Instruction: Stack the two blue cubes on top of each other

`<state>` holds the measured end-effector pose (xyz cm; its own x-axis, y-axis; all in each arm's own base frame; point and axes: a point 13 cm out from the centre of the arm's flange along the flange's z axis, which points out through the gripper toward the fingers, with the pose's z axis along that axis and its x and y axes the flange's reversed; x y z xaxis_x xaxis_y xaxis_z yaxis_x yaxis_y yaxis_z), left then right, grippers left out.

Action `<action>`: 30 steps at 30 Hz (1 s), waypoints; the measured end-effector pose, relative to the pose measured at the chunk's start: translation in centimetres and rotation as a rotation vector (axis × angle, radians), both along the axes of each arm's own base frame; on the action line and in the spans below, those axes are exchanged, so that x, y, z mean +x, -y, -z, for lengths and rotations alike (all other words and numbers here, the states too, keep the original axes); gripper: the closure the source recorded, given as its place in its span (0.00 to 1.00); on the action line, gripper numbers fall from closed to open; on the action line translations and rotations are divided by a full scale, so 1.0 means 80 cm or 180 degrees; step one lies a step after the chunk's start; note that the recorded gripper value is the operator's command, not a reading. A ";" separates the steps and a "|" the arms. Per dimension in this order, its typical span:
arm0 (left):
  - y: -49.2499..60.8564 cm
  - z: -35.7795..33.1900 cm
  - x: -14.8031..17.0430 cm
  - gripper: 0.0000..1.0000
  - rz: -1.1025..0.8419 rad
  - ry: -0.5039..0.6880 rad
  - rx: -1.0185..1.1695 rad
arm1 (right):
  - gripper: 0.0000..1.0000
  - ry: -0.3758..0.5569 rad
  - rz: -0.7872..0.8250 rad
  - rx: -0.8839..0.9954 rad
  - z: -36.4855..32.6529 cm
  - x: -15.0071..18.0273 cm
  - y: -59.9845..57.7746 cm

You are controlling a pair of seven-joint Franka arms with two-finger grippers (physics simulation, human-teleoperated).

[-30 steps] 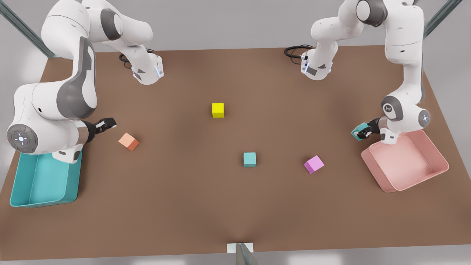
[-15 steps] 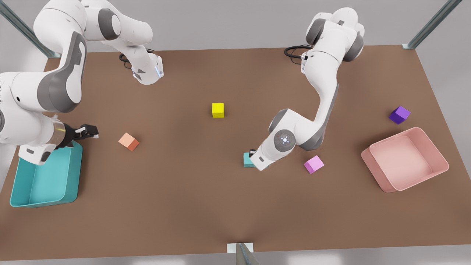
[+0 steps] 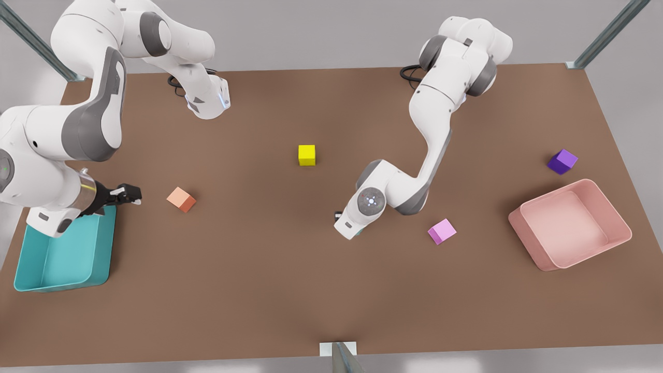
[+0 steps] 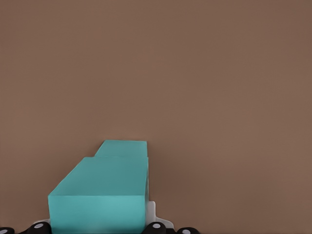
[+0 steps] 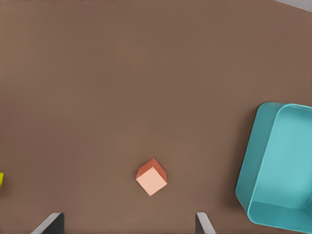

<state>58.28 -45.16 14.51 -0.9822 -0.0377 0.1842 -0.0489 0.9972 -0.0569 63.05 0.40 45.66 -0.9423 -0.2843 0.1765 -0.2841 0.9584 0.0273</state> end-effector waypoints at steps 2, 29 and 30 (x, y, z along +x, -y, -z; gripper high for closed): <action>0.002 0.007 -0.004 0.27 -0.0035 -0.0025 0.0018 | 0.00 -0.0003 0.0013 0.0004 0.001 0.000 -0.004; -0.007 0.023 -0.006 0.00 -0.0370 -0.0111 0.0110 | 0.00 -0.0114 0.0206 0.0066 0.017 -0.006 -0.012; -0.008 0.022 -0.006 0.00 -0.0378 -0.0116 0.0110 | 0.00 -0.0115 0.0208 0.0065 0.017 -0.006 -0.012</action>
